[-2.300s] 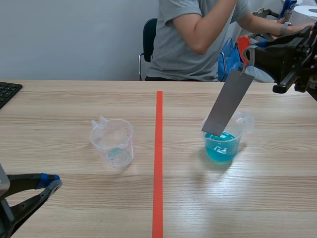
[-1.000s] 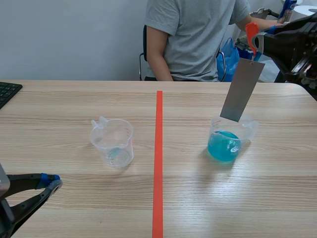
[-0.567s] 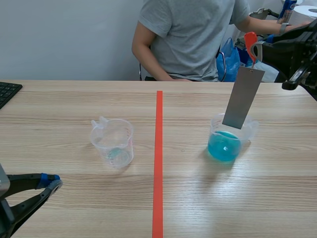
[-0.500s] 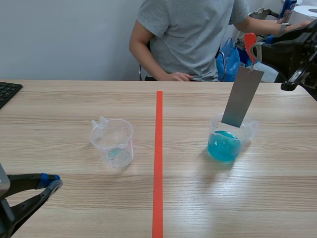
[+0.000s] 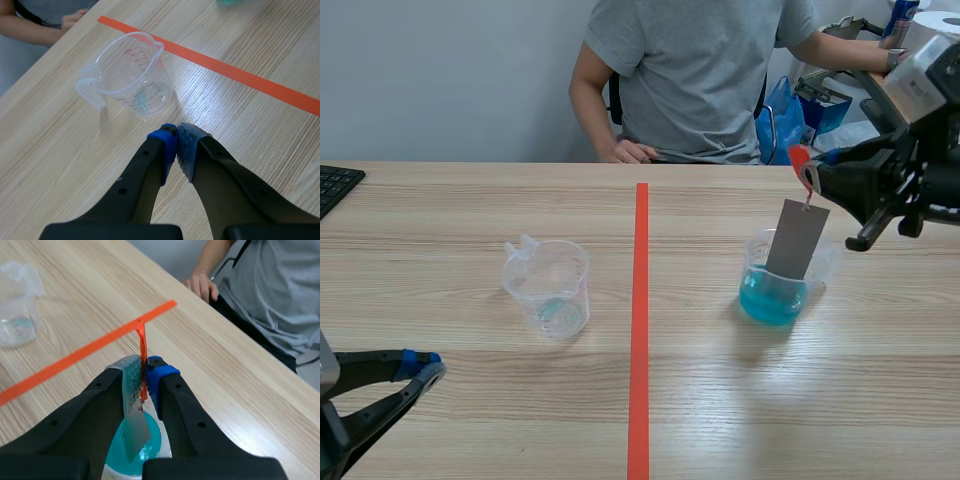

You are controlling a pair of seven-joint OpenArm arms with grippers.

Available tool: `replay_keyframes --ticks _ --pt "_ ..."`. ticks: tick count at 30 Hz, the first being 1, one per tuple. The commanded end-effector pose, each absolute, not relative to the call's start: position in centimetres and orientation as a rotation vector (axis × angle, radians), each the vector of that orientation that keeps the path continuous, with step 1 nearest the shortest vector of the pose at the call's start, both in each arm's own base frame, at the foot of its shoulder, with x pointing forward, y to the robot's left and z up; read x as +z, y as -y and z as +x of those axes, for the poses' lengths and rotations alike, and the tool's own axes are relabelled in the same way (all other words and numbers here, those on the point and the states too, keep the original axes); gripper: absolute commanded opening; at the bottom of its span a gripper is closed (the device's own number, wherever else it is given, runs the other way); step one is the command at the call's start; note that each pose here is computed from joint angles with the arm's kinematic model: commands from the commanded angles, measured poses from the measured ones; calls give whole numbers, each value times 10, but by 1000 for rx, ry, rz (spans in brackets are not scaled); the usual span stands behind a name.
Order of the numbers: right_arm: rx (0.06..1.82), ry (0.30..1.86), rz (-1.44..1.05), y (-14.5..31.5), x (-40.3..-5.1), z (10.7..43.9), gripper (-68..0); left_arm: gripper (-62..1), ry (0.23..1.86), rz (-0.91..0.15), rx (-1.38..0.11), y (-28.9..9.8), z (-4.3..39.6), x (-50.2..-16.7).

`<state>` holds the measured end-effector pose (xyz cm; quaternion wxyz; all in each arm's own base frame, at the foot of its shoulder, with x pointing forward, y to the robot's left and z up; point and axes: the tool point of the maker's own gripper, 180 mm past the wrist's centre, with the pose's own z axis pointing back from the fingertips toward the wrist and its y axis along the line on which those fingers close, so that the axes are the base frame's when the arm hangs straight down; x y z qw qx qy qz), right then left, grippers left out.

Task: Do the redox reaction experiment.
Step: 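Hold the plate still in the solution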

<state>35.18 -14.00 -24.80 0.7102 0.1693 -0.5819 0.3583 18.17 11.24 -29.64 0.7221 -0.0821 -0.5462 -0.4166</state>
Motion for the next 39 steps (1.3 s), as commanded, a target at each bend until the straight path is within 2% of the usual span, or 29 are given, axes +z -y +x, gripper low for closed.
replay_keyframes --ticks 1,7,39 --pt "806 1334 384 139 -236 355 -669 -591 1242 -187 -908 -110 185 -289" --pt "820 1307 389 135 -247 352 -669 -591 1242 -187 -908 -110 185 -289" --pt "837 1295 374 136 -250 352 -669 -591 1242 -187 -908 -110 185 -289"
